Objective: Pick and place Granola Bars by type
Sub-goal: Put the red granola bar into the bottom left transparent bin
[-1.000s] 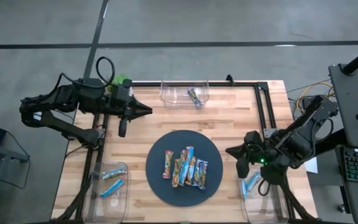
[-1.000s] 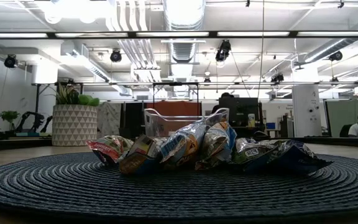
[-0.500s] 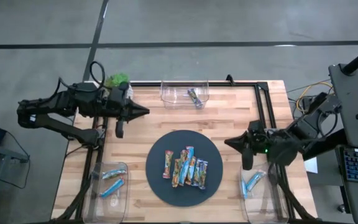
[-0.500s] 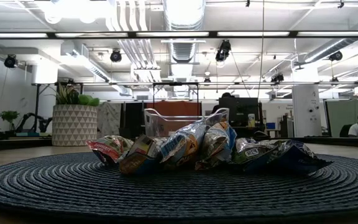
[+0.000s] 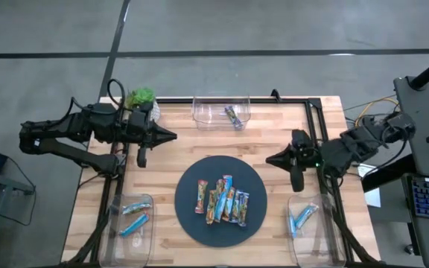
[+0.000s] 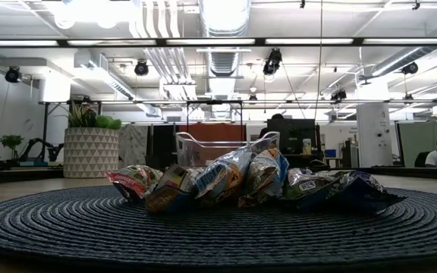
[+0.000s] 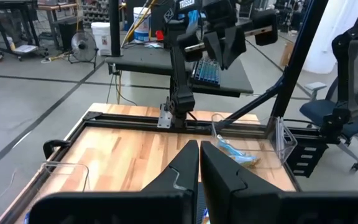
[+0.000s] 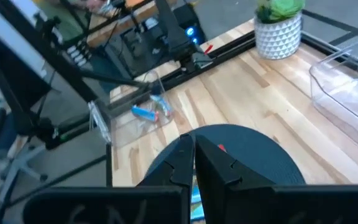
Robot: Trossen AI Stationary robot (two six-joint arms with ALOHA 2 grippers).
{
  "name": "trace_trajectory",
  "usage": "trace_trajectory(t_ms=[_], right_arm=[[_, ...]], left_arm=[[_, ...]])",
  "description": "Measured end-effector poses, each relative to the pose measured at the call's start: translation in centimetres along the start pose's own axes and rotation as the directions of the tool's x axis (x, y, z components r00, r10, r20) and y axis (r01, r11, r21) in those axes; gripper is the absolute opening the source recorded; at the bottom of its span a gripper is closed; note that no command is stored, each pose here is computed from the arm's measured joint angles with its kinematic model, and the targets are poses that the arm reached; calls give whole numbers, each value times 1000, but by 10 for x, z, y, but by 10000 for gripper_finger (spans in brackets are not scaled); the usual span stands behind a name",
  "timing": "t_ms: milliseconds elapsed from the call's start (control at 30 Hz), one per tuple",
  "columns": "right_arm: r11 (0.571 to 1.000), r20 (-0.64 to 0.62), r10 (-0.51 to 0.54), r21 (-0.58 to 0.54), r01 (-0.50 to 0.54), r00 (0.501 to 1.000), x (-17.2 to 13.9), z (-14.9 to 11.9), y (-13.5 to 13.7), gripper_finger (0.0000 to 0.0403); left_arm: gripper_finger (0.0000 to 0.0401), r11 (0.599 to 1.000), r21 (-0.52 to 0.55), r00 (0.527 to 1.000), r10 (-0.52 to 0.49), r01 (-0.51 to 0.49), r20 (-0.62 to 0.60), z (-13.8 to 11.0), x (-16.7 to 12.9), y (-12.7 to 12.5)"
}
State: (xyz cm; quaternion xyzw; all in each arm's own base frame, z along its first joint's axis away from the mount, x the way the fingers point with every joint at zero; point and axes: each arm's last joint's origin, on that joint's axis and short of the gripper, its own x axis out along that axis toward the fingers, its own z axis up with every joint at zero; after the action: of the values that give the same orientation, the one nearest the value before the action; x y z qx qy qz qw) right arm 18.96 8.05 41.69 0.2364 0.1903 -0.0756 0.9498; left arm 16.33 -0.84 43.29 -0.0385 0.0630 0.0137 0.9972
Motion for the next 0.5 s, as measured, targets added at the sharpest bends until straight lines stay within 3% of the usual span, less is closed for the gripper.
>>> trace_trajectory(t_ms=[267, 500], right_arm=[[995, -102, 46, -82, -54, 994, 18, 7, -16, 8], [988, -177, 88, -109, -108, 980, 29, 11, -35, 8]], left_arm=[[0, 1000, -8, 1000, 0, -1, -9, -1, 3, 0], [0, 998, 65, 999, -17, 19, -34, -4, 10, -1]])
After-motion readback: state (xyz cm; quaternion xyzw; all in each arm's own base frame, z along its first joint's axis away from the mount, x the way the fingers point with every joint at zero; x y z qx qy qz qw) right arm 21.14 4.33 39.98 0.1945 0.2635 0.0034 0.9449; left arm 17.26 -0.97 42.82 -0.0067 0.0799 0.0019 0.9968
